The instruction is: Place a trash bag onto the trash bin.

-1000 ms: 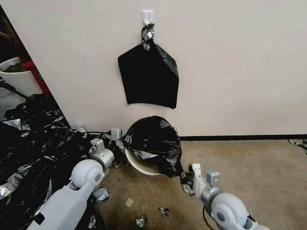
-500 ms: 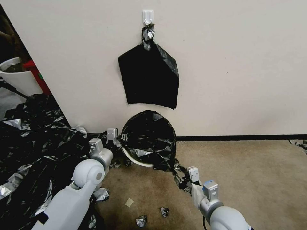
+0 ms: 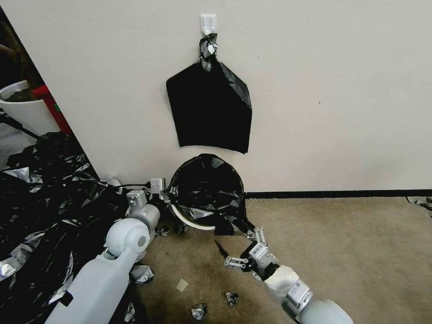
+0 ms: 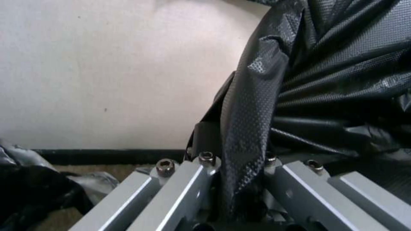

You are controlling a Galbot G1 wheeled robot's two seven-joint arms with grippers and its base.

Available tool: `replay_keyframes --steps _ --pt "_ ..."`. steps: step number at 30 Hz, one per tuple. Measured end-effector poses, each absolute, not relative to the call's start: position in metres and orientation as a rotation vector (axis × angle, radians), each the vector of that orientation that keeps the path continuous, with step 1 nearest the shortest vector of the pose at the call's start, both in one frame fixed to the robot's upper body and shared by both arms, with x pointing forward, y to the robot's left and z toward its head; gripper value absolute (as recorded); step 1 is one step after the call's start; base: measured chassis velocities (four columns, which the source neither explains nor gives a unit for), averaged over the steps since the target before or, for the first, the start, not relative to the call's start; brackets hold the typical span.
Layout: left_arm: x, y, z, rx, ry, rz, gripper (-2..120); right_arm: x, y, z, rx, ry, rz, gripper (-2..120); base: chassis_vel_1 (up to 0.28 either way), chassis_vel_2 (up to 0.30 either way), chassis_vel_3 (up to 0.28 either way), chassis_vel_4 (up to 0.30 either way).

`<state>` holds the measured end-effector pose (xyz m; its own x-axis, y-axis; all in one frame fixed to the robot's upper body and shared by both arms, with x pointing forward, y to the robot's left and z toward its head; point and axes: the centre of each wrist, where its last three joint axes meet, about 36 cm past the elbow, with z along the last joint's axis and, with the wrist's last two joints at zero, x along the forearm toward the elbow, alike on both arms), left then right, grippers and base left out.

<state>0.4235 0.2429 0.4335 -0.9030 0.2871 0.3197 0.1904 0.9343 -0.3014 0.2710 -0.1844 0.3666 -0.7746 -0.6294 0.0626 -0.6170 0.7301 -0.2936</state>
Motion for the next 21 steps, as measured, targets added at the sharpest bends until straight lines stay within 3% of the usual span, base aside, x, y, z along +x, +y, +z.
replay_keyframes --steps 8,10,21 --pt "0.416 0.242 0.444 -0.366 -2.728 0.39 3 0.274 -0.181 0.358 -0.971 2.918 -0.512 77 0.0 0.0 0.0 0.0" --pt "0.414 0.242 0.445 -0.364 -2.728 0.393 3 0.272 -0.179 0.357 -0.976 2.91 -0.497 64 0.0 0.0 0.0 0.0" --pt "0.412 0.245 0.444 -0.34 -2.722 0.401 3 0.264 -0.167 0.347 -1.023 2.852 -0.381 27 0.0 0.0 0.0 0.0"
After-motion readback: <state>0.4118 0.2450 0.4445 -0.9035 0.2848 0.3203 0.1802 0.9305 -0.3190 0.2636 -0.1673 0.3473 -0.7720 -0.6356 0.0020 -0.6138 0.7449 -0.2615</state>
